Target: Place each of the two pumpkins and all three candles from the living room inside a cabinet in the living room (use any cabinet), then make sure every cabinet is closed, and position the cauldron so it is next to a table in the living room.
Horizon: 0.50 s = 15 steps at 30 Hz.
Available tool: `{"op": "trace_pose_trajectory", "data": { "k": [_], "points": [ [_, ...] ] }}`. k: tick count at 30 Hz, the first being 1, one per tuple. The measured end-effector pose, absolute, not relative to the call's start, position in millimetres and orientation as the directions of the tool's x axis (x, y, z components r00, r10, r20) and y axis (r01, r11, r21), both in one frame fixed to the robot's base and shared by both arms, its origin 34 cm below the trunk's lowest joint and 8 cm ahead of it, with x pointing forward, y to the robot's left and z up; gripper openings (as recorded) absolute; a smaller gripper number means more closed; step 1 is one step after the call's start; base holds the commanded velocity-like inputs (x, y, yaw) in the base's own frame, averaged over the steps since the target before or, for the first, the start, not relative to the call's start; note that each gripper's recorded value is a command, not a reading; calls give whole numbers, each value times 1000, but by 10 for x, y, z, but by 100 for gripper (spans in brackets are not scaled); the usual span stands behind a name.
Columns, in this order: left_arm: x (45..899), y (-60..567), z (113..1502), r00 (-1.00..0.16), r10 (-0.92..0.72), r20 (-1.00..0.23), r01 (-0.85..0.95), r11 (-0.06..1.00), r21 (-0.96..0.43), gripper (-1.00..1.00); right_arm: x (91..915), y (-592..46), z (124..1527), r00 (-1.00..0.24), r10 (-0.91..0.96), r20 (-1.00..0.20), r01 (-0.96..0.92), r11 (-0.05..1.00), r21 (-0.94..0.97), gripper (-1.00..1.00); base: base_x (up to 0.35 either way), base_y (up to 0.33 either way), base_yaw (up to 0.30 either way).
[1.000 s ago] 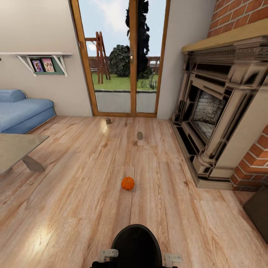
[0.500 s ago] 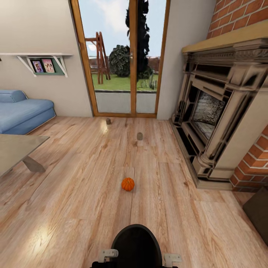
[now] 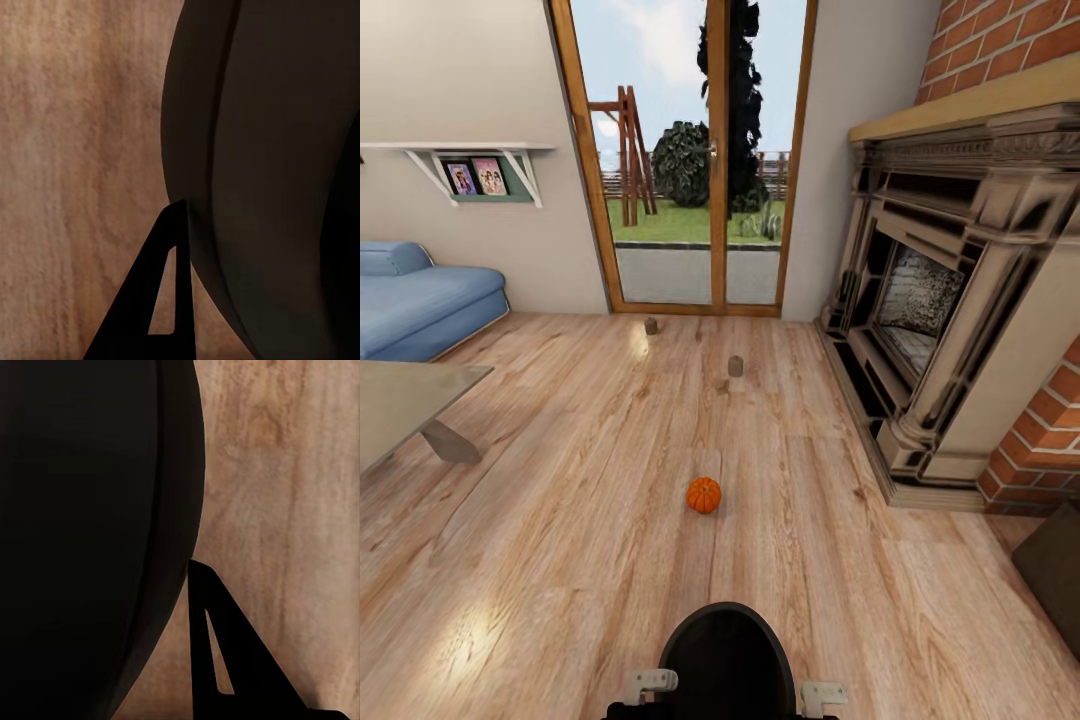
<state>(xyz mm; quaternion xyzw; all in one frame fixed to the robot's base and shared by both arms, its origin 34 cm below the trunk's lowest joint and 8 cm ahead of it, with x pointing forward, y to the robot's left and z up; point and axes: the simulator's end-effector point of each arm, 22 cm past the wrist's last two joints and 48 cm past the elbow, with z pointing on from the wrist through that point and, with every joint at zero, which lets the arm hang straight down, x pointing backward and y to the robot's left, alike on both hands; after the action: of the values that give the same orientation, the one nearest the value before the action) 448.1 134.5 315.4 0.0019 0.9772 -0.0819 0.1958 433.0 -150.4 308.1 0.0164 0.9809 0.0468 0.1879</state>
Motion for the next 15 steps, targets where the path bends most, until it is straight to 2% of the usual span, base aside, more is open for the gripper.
{"op": "trace_pose_trajectory", "data": {
  "k": [15],
  "points": [
    [4496, 1346, 3218, -923, -29, -384, 36, 986, -161, -100, 4346, -1503, 3145, -929, 49, -368, 14, 995, 98, -100, 0, 0, 0]
  ]
}}
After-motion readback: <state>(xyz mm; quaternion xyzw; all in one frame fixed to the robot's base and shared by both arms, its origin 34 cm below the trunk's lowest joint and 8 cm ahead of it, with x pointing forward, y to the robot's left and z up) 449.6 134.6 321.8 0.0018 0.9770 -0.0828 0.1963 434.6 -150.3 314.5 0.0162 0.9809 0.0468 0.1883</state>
